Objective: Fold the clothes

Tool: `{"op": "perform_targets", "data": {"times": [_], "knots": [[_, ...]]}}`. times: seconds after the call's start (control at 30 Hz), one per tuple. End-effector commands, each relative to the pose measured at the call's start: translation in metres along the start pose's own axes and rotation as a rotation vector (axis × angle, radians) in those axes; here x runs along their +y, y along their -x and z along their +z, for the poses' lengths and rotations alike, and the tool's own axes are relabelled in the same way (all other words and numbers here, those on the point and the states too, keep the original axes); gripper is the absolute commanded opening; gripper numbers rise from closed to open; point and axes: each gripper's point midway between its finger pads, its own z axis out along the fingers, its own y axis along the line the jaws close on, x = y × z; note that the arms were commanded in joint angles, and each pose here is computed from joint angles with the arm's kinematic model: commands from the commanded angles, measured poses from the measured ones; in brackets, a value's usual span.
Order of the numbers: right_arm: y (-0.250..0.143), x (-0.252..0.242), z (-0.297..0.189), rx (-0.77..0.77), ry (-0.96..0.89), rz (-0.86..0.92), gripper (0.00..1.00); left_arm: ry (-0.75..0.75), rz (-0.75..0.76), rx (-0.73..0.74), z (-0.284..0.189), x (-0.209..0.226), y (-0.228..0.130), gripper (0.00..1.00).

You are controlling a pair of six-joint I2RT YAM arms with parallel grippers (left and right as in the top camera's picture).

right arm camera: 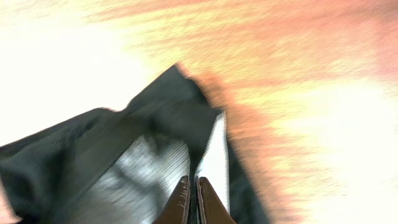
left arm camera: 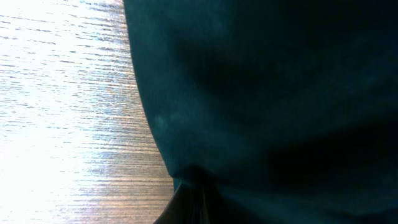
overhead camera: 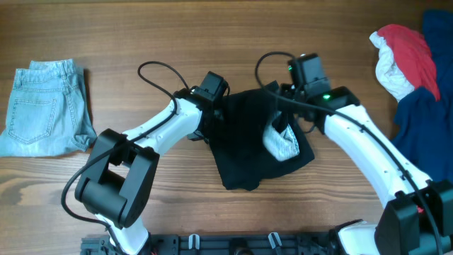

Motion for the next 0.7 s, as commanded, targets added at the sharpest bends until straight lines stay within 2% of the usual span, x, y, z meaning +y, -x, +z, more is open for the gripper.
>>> {"op": "perform_targets", "data": {"times": [0.0, 0.1, 0.17, 0.23, 0.3, 0.43, 0.57, 0.67], "knots": [[0.017, -0.025, -0.004, -0.045, -0.072, -0.059, 0.04, 0.017, -0.005, 0.027, 0.01, 0.008, -0.009, 0.04], [0.007, -0.031, -0.003, 0.007, -0.071, -0.053, 0.04, 0.009, -0.005, 0.017, 0.01, 0.005, -0.007, 0.04], [-0.024, -0.008, -0.006, 0.15, 0.088, -0.117, 0.04, 0.008, -0.004, 0.016, 0.01, 0.005, -0.006, 0.05], [-0.048, 0.004, -0.018, 0.247, 0.17, -0.134, 0.04, 0.008, -0.004, 0.015, 0.01, 0.005, -0.006, 0.06], [-0.062, 0.018, -0.037, 0.268, 0.221, -0.237, 0.06, 0.008, -0.004, 0.015, 0.01, 0.005, -0.006, 0.06], [-0.085, 0.045, -0.055, 0.261, 0.256, -0.415, 0.15, 0.007, -0.004, 0.015, 0.01, 0.005, -0.006, 0.08], [-0.126, 0.062, -0.042, 0.303, 0.272, -0.505, 0.38, 0.007, -0.004, 0.015, 0.01, 0.005, -0.006, 0.09], [-0.145, 0.058, -0.022, 0.324, 0.264, -0.477, 0.57, 0.007, -0.004, 0.015, 0.01, 0.005, -0.006, 0.09]]}}
